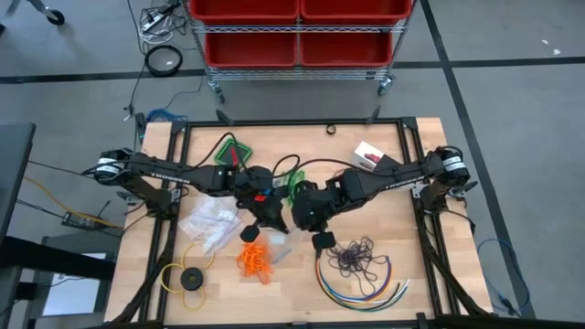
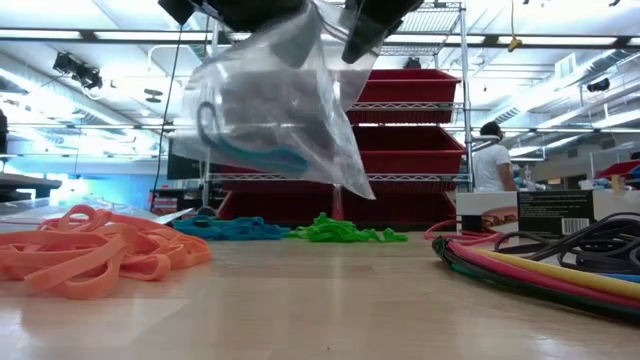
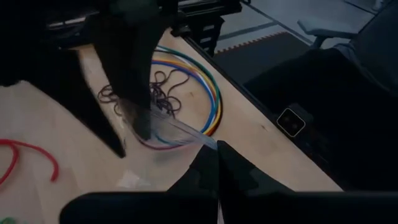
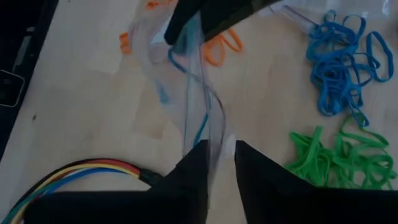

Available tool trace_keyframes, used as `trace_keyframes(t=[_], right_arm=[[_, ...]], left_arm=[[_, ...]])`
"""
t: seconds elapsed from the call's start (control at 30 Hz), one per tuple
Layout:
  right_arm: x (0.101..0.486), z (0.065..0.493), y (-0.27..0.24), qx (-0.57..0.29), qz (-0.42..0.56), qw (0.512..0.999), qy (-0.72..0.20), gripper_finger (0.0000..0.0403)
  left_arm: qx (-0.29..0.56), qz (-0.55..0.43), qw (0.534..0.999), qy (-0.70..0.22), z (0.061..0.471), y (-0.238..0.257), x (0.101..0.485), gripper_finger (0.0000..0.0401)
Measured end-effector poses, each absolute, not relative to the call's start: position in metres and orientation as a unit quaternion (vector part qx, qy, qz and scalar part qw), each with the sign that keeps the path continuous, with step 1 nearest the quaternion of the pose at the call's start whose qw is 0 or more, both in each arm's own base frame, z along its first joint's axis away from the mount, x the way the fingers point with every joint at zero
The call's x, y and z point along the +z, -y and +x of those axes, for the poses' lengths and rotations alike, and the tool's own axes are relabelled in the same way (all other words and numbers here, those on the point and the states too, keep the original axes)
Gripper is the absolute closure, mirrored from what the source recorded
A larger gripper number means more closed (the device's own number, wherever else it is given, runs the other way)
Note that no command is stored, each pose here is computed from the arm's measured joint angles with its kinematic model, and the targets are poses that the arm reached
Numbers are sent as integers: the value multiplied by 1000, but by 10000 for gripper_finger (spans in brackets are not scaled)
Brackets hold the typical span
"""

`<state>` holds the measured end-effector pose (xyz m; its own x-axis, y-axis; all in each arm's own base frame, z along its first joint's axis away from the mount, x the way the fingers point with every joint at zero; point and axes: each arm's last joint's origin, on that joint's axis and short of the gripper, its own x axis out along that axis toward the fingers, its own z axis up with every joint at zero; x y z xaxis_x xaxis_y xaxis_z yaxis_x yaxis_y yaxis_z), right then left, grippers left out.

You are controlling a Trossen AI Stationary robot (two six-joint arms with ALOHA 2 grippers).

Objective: Sort rubber bands
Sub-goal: Open the transparent zip bag

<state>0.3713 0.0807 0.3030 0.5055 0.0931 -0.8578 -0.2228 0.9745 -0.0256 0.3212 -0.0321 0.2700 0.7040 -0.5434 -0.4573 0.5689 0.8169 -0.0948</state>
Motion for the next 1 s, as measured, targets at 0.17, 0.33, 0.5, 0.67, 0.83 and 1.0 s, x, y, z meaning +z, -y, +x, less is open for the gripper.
trace_keyframes(t=[0.17, 0.33, 0.5, 0.67, 0.83, 1.0], right_arm=[[303, 371, -81, 100, -70, 865, -487, 391], [303, 371, -81, 102, -74, 864, -487, 401], [300, 367, -77, 83, -62, 851, -515, 402], [297, 363, -64, 57, -5, 832, -551, 403], [297, 362, -59, 96, 68, 816, -567, 403], [296, 360, -57, 105, 92, 805, -577, 403]], left_arm=[[-295, 34, 925, -237, 322, 32, 270, 401], [-284, 36, 926, -244, 321, 31, 269, 401], [-244, 40, 927, -281, 319, 29, 264, 399], [-118, 74, 939, -313, 319, 21, 260, 389], [-35, 131, 939, -317, 320, 20, 261, 384], [-13, 211, 925, -316, 319, 33, 262, 383]])
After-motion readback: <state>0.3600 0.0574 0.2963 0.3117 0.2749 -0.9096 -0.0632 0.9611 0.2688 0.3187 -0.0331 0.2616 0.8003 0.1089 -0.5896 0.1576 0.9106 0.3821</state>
